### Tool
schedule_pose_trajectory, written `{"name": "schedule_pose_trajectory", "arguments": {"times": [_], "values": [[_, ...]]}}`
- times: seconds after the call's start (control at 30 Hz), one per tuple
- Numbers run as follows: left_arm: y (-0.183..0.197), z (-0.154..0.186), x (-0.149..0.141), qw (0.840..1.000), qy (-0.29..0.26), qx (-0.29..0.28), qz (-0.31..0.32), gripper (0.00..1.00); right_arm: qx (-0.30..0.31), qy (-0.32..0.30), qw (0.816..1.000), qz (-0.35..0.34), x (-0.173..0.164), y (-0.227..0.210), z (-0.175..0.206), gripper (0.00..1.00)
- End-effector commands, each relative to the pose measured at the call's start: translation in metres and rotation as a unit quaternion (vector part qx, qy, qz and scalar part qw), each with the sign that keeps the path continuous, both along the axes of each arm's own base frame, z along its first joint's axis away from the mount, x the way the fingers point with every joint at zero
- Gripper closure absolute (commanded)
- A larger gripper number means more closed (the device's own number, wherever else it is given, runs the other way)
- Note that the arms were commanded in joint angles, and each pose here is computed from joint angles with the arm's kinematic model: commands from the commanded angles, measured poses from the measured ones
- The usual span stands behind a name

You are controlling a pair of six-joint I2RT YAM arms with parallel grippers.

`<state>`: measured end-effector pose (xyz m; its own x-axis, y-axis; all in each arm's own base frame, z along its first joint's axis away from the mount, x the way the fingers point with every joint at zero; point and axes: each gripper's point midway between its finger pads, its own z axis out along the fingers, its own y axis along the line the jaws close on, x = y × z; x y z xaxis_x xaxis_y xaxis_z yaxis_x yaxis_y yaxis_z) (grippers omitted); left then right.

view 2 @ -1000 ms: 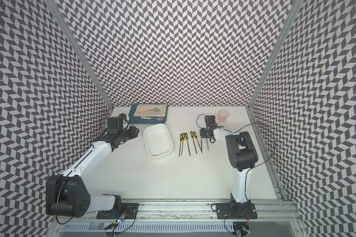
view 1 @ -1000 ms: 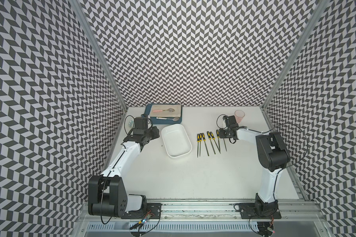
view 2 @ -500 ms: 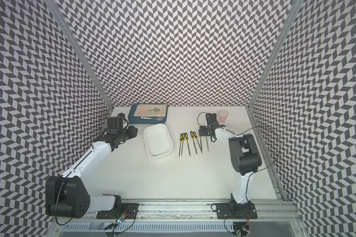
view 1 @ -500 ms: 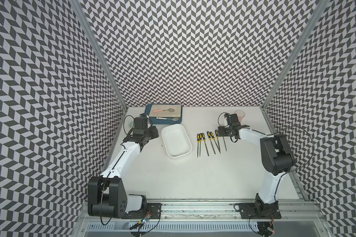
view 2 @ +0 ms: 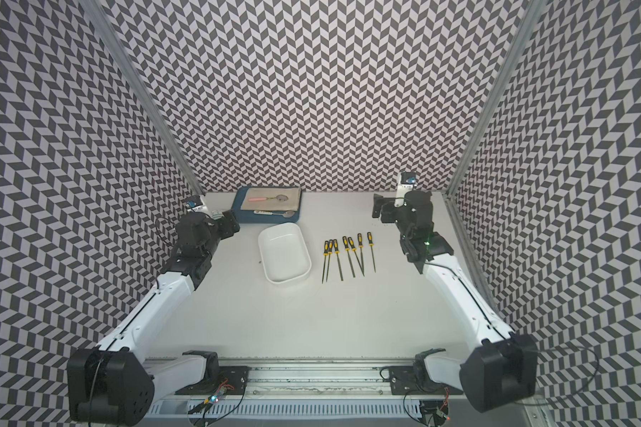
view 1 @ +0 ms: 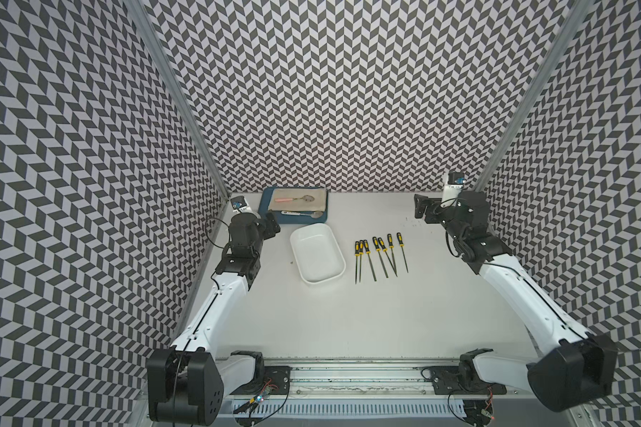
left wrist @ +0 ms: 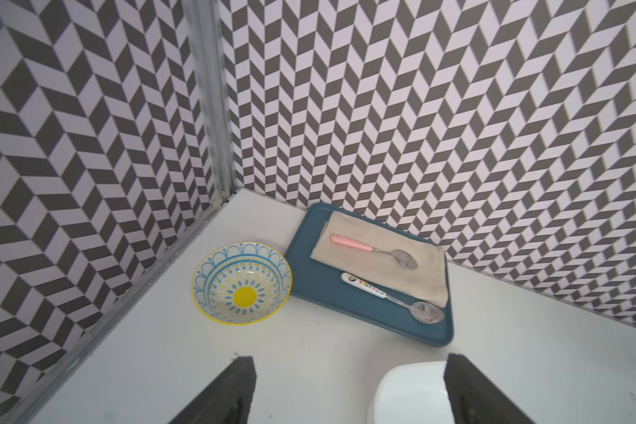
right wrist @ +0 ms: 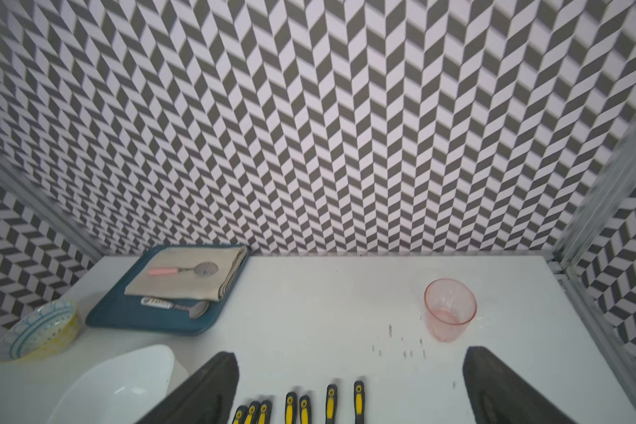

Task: Take the file tool out of the storage box
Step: Reset both arms

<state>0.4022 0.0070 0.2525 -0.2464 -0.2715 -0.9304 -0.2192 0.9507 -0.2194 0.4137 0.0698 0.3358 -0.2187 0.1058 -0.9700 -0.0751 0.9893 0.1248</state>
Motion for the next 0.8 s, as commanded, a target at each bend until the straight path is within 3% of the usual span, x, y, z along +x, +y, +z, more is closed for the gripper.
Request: {"name": "schedule_pose_trajectory", "arguments": {"times": [0.0, 0.2, 0.27, 0.4, 0.5, 0.67, 0.77], "values": [[0.022, 0.0, -0.004, 0.996, -0.061, 0.043, 0.051, 0.07, -0.001, -0.036, 0.998, -0.047, -0.007, -0.03, -0.002, 0.0], [0.035, -0.051, -0.02, 0.99, -0.09, 0.074, 0.075, 0.07, 0.001, -0.054, 0.995, -0.088, -0.022, -0.065, -0.059, 0.0], [0.034, -0.064, -0.021, 0.99, -0.085, 0.084, 0.07, 0.07, -0.059, -0.059, 0.992, -0.095, -0.026, -0.072, -0.083, 0.0], [0.034, -0.08, -0.027, 0.988, -0.092, 0.112, 0.061, 0.07, -0.06, -0.068, 0.992, -0.085, -0.032, -0.07, -0.123, 0.0], [0.029, -0.087, -0.031, 0.988, -0.109, 0.101, 0.03, 0.07, -0.06, -0.06, 0.992, -0.097, -0.032, -0.074, -0.15, 0.0], [0.019, -0.099, -0.03, 0.988, -0.116, 0.103, -0.018, 0.04, -0.041, -0.113, 0.986, -0.115, -0.051, -0.08, -0.164, 0.01], [0.015, -0.106, -0.029, 0.987, -0.118, 0.103, -0.027, 0.03, -0.048, -0.102, 0.989, -0.099, -0.048, -0.074, -0.18, 0.0]]}}
